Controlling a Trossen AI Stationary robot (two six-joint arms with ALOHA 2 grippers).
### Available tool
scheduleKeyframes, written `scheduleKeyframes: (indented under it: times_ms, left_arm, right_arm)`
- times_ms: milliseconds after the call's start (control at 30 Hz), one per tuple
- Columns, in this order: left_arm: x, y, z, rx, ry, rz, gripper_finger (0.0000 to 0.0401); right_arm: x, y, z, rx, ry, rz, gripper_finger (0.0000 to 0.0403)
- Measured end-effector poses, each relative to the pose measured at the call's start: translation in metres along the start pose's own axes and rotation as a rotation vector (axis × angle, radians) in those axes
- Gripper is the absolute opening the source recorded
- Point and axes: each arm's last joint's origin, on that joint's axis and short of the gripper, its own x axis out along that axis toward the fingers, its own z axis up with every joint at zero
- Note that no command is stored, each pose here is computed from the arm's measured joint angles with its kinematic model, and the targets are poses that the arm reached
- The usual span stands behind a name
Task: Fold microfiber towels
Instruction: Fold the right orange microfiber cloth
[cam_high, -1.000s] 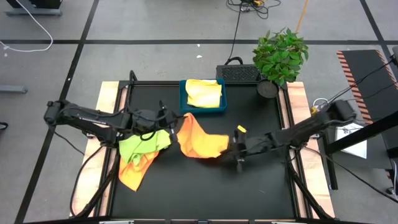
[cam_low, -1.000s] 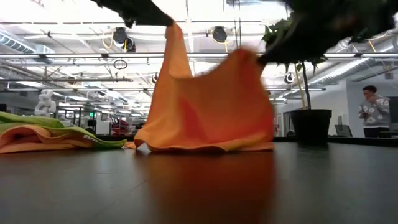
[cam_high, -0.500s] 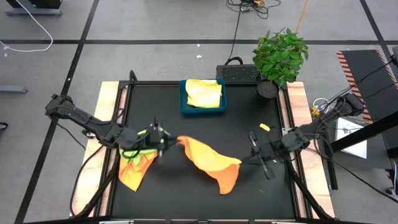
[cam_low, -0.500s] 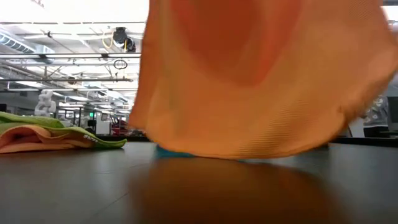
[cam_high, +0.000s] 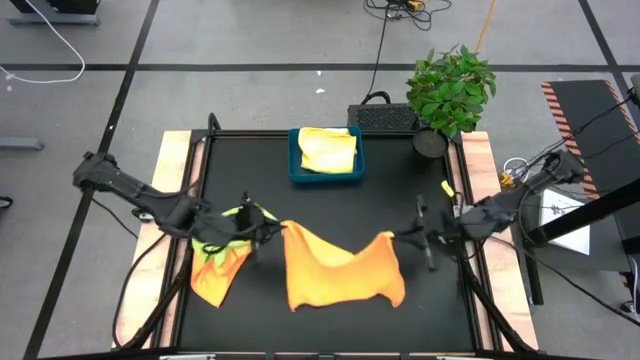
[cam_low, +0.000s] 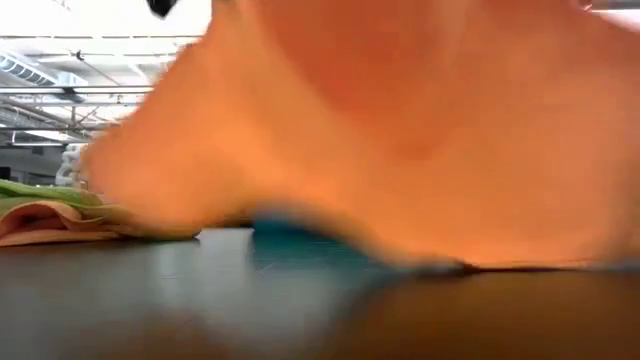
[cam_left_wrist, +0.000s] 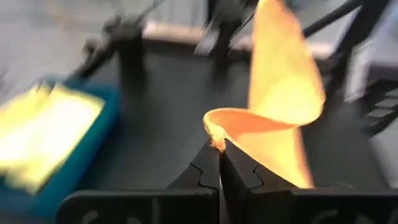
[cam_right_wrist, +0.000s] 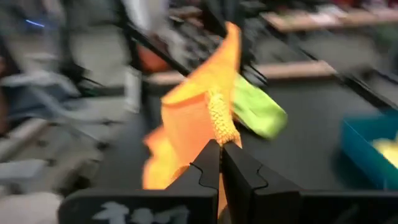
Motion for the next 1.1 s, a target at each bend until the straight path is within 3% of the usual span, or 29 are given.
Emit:
scheduleKeyframes:
  times_ms: [267, 433, 567, 833, 1100]
  left_arm:
    - [0.04, 0.051, -0.059, -0.098, 0.183, 0.055, 0.0004]
    - [0.054, 0.08, -0.084, -0.1, 0.154, 0.044, 0.0003]
    - [0.062, 0.103, -0.091, -0.073, 0.085, 0.091, 0.0002]
    - [0.07, 0.136, -0.089, -0.031, 0.062, 0.09, 0.0002]
    - [0.07, 0.112, -0.092, 0.064, 0.083, -0.095, 0.0001]
  right_arm:
    - [0.013, -0.037, -0.061, 0.1, 0.169, -0.214, 0.0]
    - [0.014, -0.062, -0.093, 0.127, 0.2, -0.34, 0.0]
    - [0.014, -0.082, -0.106, 0.126, 0.151, -0.418, 0.0]
    - [0.013, -0.109, -0.102, 0.126, 0.105, -0.346, 0.0]
    - [0.013, -0.105, -0.102, 0.138, 0.136, -0.112, 0.0]
